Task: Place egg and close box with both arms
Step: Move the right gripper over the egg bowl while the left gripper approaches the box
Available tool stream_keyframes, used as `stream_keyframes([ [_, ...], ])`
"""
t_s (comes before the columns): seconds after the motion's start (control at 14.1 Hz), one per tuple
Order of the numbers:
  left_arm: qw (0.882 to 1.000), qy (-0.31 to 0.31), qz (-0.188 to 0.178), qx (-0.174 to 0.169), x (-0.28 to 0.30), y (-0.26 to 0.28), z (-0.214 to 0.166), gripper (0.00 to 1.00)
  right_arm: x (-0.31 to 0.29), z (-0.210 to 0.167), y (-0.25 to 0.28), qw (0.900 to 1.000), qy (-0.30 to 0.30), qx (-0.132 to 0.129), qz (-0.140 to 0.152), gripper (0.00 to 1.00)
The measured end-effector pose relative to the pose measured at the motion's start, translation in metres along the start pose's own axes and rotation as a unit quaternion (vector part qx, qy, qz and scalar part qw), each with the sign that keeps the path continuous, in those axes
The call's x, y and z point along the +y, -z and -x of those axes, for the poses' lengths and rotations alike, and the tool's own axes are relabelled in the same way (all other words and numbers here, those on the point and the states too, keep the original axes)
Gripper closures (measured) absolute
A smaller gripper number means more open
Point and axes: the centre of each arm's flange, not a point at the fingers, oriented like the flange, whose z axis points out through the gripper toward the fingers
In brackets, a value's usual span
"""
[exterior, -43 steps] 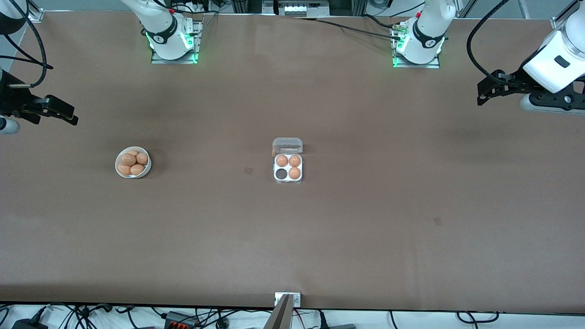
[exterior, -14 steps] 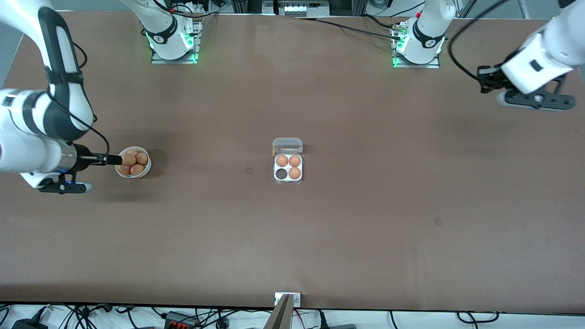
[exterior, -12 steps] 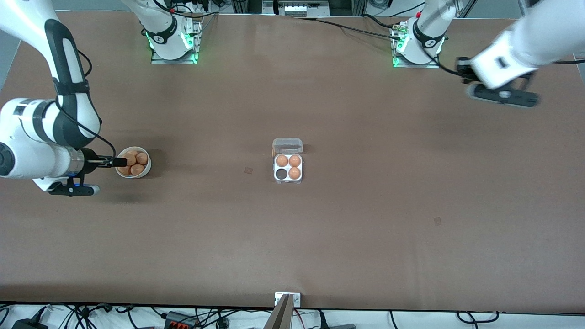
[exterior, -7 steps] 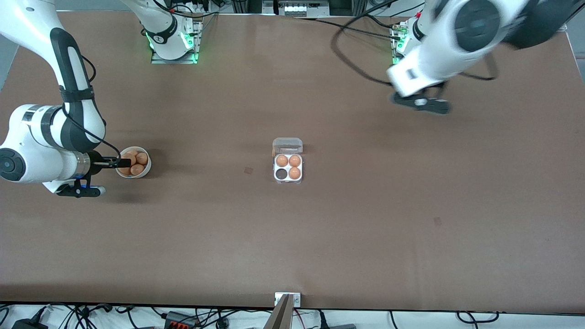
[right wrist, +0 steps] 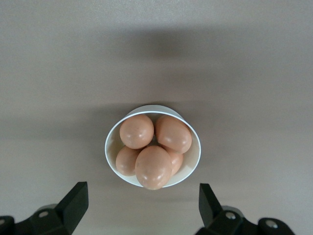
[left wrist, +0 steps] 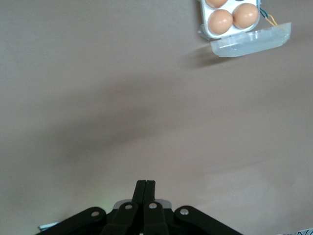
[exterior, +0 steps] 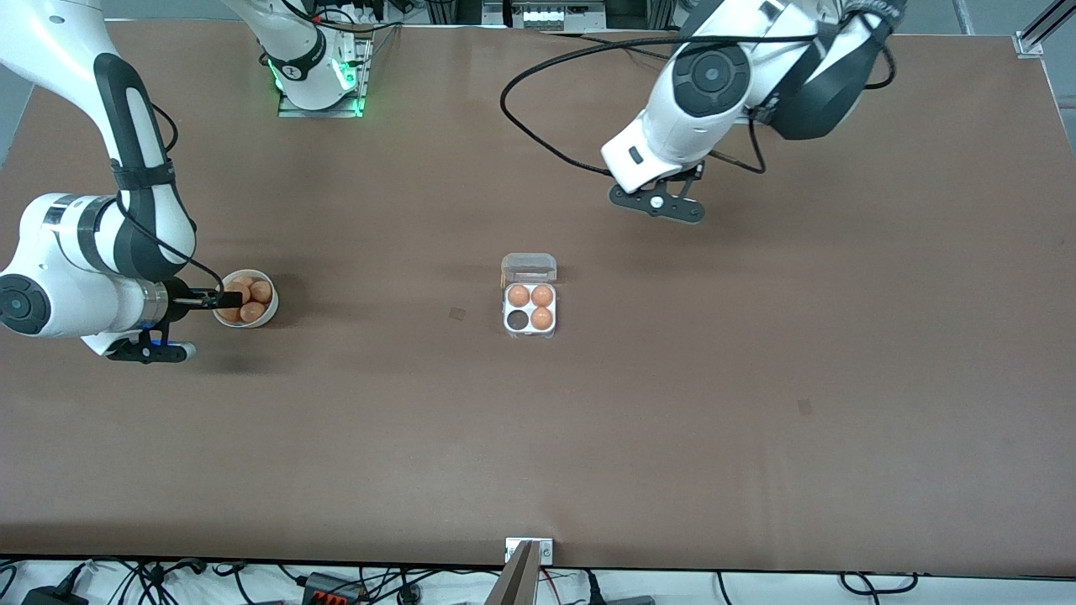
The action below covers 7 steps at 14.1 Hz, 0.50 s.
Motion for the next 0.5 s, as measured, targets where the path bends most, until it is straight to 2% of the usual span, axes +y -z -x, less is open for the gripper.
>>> stream_keyframes([
  [0.21,1.000,0.006,0.002,0.004,-0.002,-0.003,-0.001,0.99,0.000,0.000,0.000,1.000,0.000,0.000,0.000,0.00],
  [0.5,0.999,0.038,0.009,0.017,-0.037,0.015,-0.007,0.99,0.000,0.000,0.000,1.000,0.000,-0.001,0.000,0.00],
])
